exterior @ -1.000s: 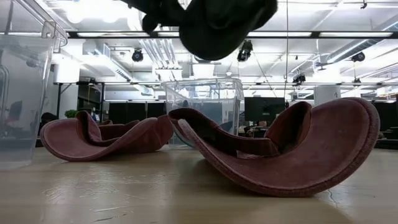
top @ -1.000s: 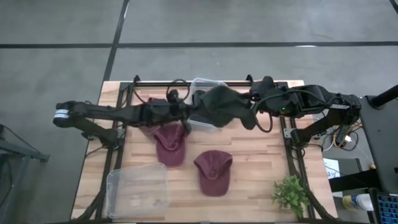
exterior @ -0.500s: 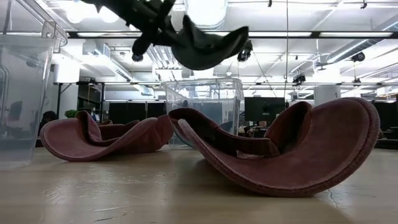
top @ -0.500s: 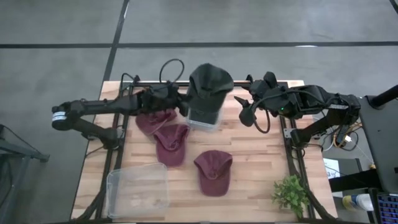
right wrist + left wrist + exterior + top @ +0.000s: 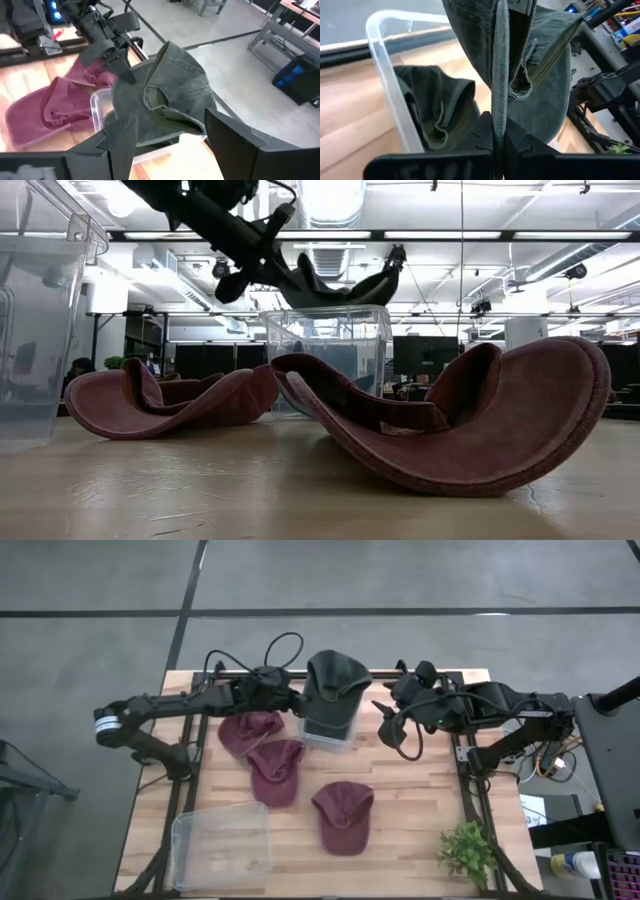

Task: Pick and place caps into container
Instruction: Put the green cap into the top transparent container

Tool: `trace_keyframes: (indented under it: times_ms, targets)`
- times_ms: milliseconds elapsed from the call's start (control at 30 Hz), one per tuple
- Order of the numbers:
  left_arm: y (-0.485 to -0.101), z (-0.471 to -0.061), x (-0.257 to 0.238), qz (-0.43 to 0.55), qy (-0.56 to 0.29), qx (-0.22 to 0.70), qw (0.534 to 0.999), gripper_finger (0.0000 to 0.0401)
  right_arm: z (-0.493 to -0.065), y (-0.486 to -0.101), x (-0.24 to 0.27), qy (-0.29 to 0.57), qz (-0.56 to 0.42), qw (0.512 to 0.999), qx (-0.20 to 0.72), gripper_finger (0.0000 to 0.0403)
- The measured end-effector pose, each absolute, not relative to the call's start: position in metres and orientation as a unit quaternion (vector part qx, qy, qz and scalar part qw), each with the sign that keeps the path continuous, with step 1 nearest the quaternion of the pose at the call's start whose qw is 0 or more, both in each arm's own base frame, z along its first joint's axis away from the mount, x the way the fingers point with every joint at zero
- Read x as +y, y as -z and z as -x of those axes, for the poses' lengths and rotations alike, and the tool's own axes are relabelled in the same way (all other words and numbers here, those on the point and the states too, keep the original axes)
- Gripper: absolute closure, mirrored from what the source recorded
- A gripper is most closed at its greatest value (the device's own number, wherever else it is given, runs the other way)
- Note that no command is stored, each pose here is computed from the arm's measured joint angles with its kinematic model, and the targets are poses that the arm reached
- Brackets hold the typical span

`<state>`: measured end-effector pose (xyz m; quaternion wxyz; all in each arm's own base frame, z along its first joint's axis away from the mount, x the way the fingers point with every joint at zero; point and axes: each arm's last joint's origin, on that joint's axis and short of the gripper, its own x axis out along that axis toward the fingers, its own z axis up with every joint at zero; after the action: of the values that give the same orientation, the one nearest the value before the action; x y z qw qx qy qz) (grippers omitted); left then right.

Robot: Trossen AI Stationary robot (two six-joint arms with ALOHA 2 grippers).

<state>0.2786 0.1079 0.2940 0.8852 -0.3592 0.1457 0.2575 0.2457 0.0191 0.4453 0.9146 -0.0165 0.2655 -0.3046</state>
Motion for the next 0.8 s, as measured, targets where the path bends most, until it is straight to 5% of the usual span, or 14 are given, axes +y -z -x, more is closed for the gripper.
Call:
trace_keyframes:
  times_ms: [400,800]
  targets:
    - [-0.289,-0.28,0.108,0.391,-0.262,0.153,0.869,0.0383,-0.25,-0.432,0.02,0.306,0.024,0.908,0.285,0.0177]
    - [-0.283,-0.284,0.107,0.406,-0.234,0.174,0.866,0.0269,-0.25,-0.43,0.021,0.294,-0.006,0.911,0.288,0.0177]
